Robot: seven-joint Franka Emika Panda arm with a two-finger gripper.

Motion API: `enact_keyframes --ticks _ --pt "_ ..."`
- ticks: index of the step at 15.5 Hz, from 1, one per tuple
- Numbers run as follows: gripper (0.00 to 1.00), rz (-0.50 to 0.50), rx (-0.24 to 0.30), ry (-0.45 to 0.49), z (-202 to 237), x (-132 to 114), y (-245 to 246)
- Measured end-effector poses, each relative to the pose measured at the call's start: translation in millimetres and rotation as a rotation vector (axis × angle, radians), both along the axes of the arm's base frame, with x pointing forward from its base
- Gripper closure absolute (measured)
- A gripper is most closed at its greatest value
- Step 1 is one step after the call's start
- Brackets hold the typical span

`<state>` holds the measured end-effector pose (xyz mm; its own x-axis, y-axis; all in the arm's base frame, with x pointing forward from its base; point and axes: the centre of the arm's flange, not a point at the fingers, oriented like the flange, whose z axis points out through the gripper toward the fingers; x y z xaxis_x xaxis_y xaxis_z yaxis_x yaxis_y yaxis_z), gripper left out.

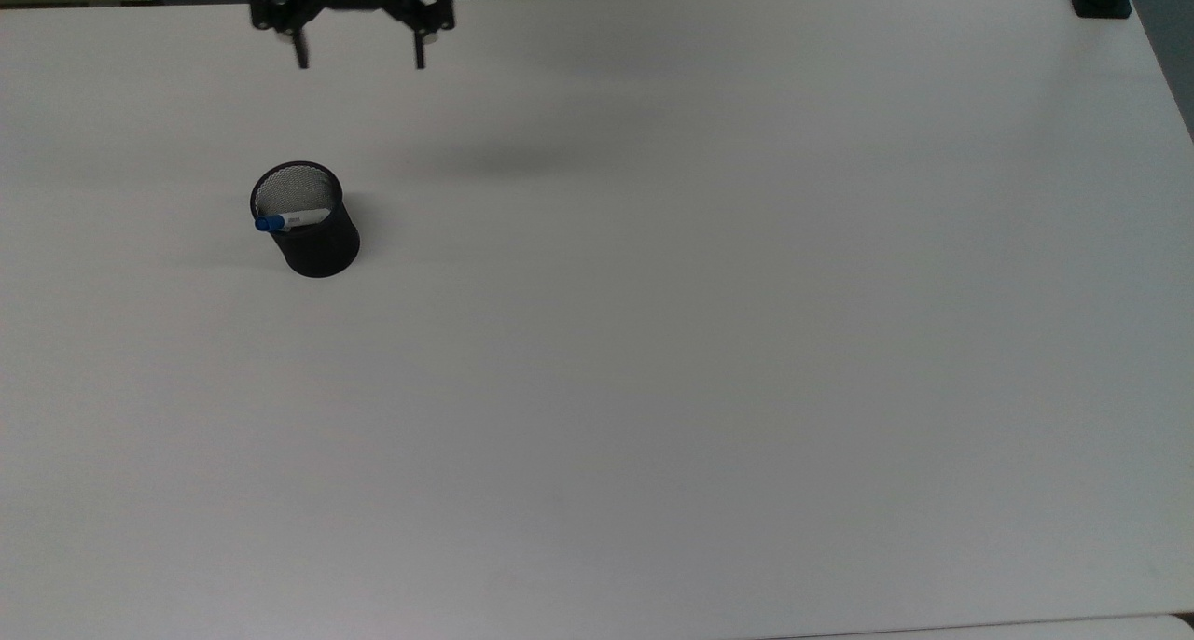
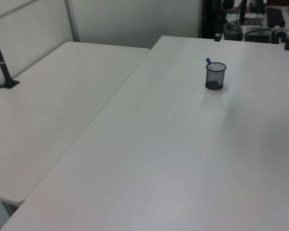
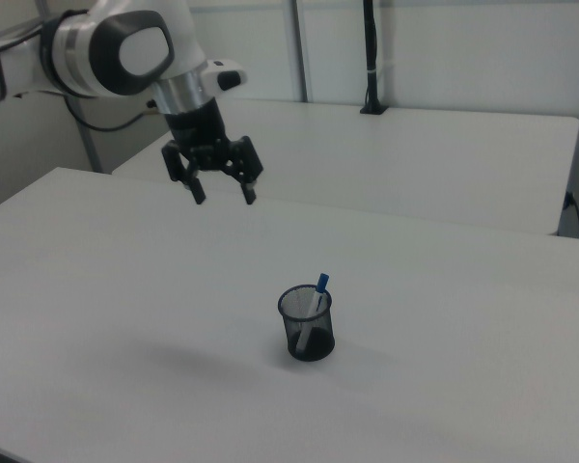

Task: Remove the marker
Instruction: 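Move the open gripper over the black mesh cup and lower it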

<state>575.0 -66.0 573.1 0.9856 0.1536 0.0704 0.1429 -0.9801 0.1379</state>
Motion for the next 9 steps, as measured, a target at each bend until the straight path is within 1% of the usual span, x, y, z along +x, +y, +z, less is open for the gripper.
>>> enact_keyframes --ticks 2,4,7,9 --pt "0.00 0.001 -0.034 -0.039 -15 10 -16" --pt "0.00 -0.029 -0.049 -0.119 -31 19 -42" --pt "0.00 -0.160 -0.051 -0.233 -60 25 -80" --pt "0.00 -0.219 -0.047 -0.262 -82 27 -92"
